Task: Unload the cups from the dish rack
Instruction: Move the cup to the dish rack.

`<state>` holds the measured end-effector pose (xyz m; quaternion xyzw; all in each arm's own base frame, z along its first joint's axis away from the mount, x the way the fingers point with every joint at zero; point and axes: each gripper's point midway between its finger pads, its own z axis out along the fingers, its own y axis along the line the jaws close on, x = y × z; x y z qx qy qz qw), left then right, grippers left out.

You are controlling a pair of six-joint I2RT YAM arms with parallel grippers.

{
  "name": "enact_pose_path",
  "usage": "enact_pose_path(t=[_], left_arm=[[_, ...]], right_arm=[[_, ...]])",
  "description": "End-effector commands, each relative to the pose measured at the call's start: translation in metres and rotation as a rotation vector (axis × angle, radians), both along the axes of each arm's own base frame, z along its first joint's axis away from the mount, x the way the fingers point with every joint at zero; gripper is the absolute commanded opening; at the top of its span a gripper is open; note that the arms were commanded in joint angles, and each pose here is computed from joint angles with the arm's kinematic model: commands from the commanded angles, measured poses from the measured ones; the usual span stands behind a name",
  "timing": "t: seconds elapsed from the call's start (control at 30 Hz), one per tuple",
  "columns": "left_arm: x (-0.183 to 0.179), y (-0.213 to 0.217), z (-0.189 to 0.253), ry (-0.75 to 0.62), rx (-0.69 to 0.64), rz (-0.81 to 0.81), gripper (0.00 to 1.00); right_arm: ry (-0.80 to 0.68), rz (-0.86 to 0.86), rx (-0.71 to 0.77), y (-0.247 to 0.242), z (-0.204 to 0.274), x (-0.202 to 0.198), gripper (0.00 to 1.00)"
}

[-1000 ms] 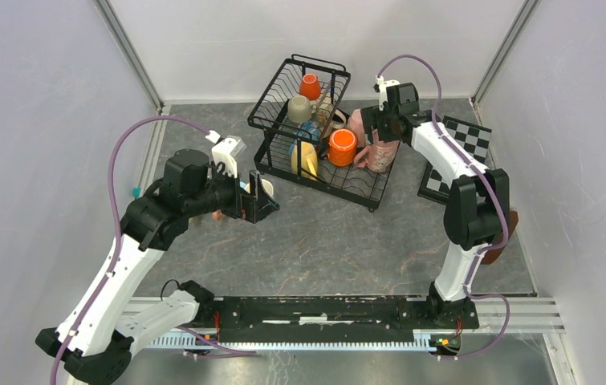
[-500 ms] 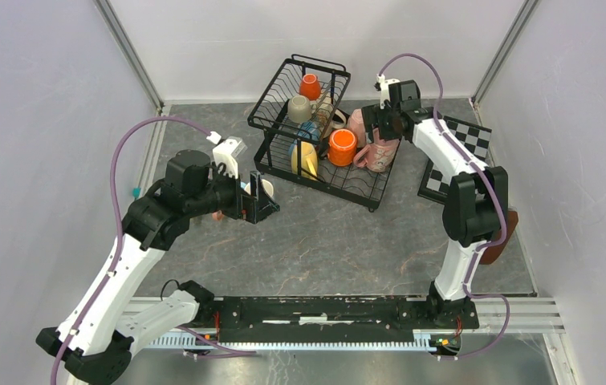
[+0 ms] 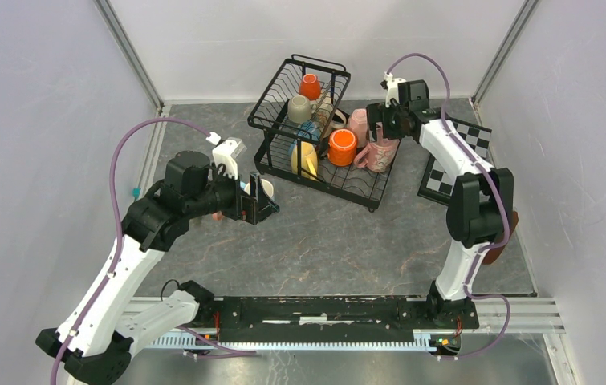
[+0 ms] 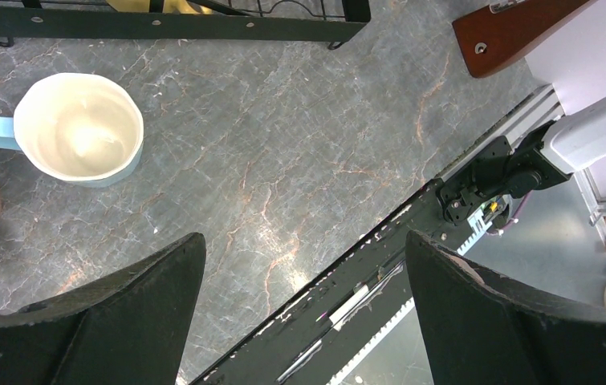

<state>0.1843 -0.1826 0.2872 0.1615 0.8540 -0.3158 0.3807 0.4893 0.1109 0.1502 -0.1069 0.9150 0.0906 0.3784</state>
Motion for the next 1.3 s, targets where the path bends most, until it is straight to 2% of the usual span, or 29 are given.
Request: enact_pose_path(t=[0.0, 0.4, 0.53, 0.6, 0.93, 1.13, 1.27], left_arm=[[-0.001, -0.007, 0.01, -0.014, -0.049, -0.016, 1.0], [-0.004, -0.007, 0.01, -0.022, -0.054, -0.026, 1.0], [-0.005, -0.007, 0.01, -0.022, -0.056, -0.031, 1.0], [-0.005, -0.007, 0.01, -0.023, -0.056, -0.03, 1.0], [-0.006, -0.008, 0.008, -0.02, -0.045, -0.049, 1.0], [-0.005, -0.006, 0.008, -0.018, -0.017, -0.059, 1.0], [-0.005, -0.008, 0.009, -0.011, -0.018, -0.066, 1.0]], right_arm=[[-0.105, -0.051, 0.077, 0.001, 0.042, 0.001, 0.98], [-0.091, -0.094, 0.113, -0.001, 0.035, -0.026, 0.98], [-0.119, -0.078, 0.085, -0.003, 0.037, -0.03, 0.98], [-0.149, -0.071, 0.027, -0.009, 0.042, -0.03, 0.98], [-0.192, 0.246, -0.143, 0.0, 0.025, -0.024, 0.98], [-0.213, 0.365, -0.187, 0.004, 0.022, -0.023, 0.98], [-0.206, 0.377, -0.189, -0.001, 0.014, -0.02, 0.98]])
